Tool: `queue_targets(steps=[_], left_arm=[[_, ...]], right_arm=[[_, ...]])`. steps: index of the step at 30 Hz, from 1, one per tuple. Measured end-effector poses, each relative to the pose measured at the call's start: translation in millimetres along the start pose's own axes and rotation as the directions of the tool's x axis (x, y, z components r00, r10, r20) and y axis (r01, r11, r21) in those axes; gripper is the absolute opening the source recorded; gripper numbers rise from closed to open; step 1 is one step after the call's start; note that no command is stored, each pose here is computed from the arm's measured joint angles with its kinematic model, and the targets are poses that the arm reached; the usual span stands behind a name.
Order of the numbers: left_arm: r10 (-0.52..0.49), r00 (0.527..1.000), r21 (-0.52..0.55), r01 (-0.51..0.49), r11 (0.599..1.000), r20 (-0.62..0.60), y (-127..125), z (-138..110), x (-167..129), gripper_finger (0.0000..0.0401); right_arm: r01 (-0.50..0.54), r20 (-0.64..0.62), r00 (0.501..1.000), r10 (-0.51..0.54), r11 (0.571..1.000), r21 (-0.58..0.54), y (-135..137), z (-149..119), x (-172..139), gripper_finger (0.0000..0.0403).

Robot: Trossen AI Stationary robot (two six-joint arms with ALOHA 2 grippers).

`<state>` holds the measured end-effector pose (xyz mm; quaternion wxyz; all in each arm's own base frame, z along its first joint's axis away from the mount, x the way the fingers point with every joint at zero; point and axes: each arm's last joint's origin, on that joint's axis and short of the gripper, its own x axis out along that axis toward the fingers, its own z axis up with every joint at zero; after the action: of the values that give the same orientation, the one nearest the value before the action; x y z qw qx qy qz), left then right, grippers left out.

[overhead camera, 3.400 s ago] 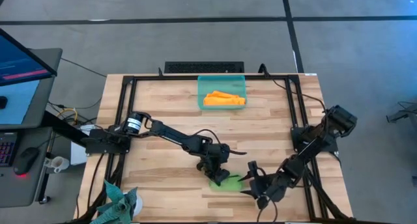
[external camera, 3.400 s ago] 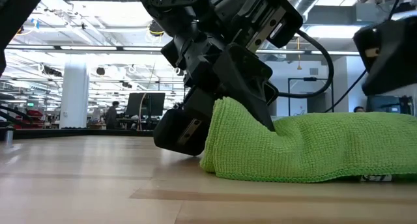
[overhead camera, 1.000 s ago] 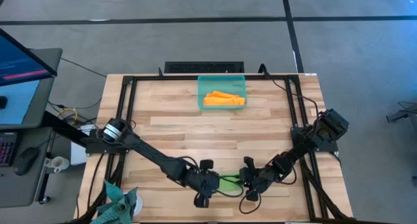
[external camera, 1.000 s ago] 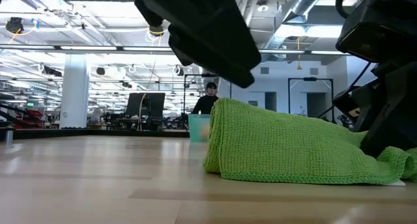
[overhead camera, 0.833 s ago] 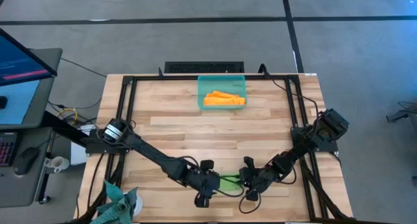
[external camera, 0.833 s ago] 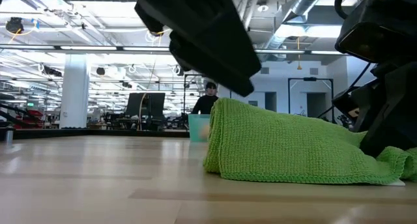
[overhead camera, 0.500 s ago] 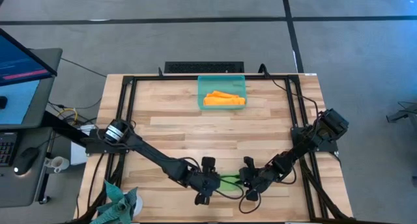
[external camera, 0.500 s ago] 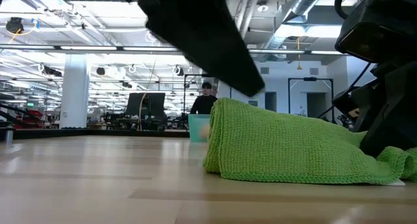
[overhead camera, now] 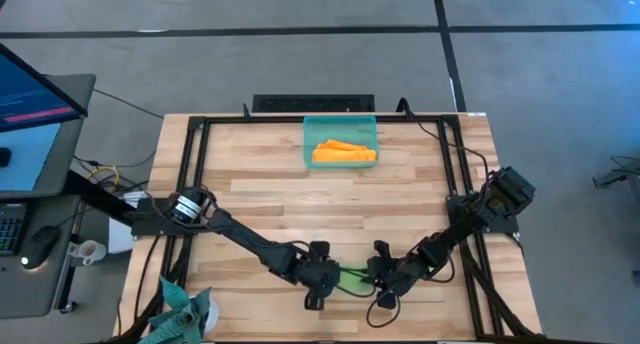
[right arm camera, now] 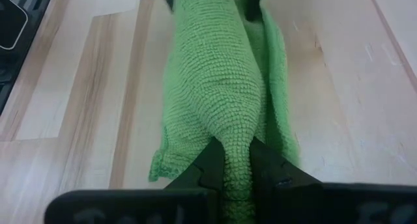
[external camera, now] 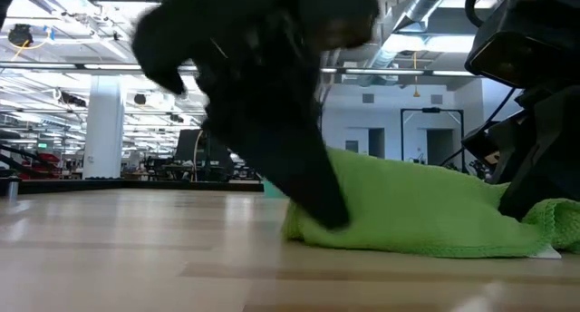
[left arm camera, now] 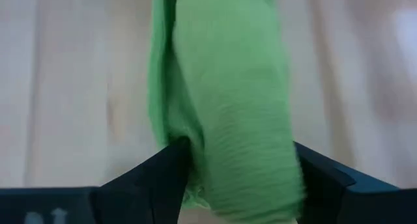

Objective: Roll microfiber towels into tight, uniform cylinder then place into a basket
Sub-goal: Put the rolled green microfiber towel into the blue bin

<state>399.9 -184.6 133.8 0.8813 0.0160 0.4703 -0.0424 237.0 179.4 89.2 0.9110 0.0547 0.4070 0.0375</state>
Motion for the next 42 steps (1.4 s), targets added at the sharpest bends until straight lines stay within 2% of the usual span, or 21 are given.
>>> queue_targets(steps=[4,6,9,13,15,21,27,34,42], left_arm=[[0.012,0.999,-0.017,-0.013,1.000,-0.037,6.0,-3.4,6.9,0.0210],[0.016,0.999,-0.016,-0.017,1.000,-0.046,9.0,-3.2,7.2,0.0192],[0.023,0.999,0.004,-0.023,1.000,-0.041,12.0,-2.2,8.0,0.0139],[0.015,0.999,0.051,-0.013,0.999,-0.051,18.1,-1.0,8.5,0.0040],[0.017,0.998,0.061,-0.013,0.998,-0.057,22.4,-0.3,9.0,0.0018],[-0.054,0.995,0.052,0.059,0.997,-0.085,57.5,8.5,7.1,0.0029],[0.009,0.995,0.066,-0.003,0.998,-0.099,98.6,17.0,-8.2,0.0015],[0.164,0.984,0.096,-0.157,0.983,-0.072,150.5,28.5,-37.6,0.0030],[0.245,0.967,0.075,-0.240,0.968,-0.066,227.4,28.4,-57.8,0.0016]], right_arm=[[0.002,0.000,1.000,-0.002,1.000,0.001,-0.6,0.3,0.2,0.0056],[0.003,0.002,1.000,-0.003,1.000,0.001,-0.5,0.3,0.2,0.0056],[0.001,0.005,1.000,-0.001,1.000,0.002,-0.3,0.7,0.0,0.0054],[-0.004,0.014,1.000,0.004,1.000,-0.010,-0.3,1.9,-1.4,0.0045],[0.005,0.009,1.000,-0.005,1.000,-0.028,-1.0,2.0,-2.7,0.0038],[0.080,0.018,0.997,-0.079,0.991,-0.110,-10.1,8.8,-12.9,0.0037],[0.208,0.028,0.978,-0.206,0.968,-0.143,-34.1,27.2,-32.7,0.0037],[0.317,0.087,0.948,-0.305,0.927,-0.200,-80.4,61.1,-46.5,0.0037],[0.471,0.142,0.882,-0.450,0.836,-0.281,-142.5,89.2,-66.1,0.0037]])
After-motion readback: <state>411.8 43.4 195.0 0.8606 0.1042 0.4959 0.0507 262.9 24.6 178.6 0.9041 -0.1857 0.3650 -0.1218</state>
